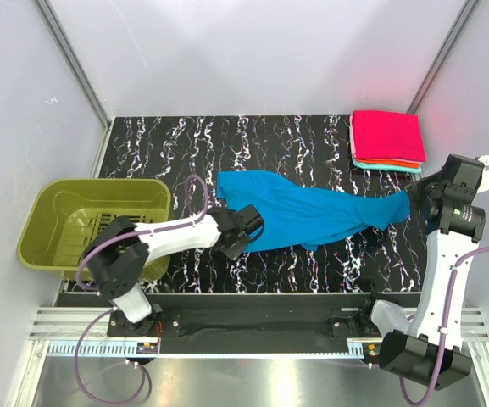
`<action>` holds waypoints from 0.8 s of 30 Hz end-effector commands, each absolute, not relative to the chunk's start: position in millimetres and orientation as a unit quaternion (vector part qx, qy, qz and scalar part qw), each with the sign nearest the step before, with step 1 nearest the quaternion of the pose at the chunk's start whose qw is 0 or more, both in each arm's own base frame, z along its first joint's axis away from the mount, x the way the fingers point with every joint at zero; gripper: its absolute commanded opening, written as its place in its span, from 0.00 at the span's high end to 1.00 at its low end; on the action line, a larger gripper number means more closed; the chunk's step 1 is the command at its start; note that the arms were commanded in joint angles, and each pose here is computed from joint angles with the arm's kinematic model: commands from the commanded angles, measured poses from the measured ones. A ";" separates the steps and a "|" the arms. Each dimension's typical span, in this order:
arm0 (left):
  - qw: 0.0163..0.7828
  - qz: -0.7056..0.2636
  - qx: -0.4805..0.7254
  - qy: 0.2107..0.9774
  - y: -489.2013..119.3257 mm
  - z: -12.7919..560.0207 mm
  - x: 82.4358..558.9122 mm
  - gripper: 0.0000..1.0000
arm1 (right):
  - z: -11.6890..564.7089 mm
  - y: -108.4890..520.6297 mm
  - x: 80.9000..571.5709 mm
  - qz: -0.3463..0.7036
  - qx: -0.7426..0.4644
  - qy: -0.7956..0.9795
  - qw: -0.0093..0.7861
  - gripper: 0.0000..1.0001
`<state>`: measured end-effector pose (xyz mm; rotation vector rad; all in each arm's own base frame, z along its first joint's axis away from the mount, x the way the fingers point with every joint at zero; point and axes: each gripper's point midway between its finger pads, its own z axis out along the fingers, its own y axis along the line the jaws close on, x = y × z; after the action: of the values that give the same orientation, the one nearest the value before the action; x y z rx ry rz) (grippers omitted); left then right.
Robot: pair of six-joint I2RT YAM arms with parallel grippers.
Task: Fold and stack the t-shirts
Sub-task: Flatten the tshirt out
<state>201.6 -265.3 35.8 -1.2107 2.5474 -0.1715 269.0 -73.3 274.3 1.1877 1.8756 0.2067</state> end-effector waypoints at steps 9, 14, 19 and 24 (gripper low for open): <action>0.456 -0.181 -0.312 0.813 -236.9 266.3 284.6 1.00 | 348.8 -49.9 283.1 0.161 0.417 0.744 0.497 1.00; 0.569 -0.186 -0.294 0.745 -196.3 384.6 293.5 1.00 | 438.2 -44.0 297.0 0.185 0.351 0.726 0.562 1.00; 0.606 -0.256 -0.289 0.695 -168.8 476.7 272.6 1.00 | 536.9 -35.1 257.8 0.182 0.327 0.669 0.642 1.00; 0.597 -0.335 -0.273 0.676 -152.6 504.0 241.1 1.00 | 581.1 -15.0 202.2 0.187 0.305 0.628 0.691 1.00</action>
<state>257.1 -170.3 480.2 -0.6708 1.6239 -0.7168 246.9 -32.0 564.5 0.7200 1.4501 0.4208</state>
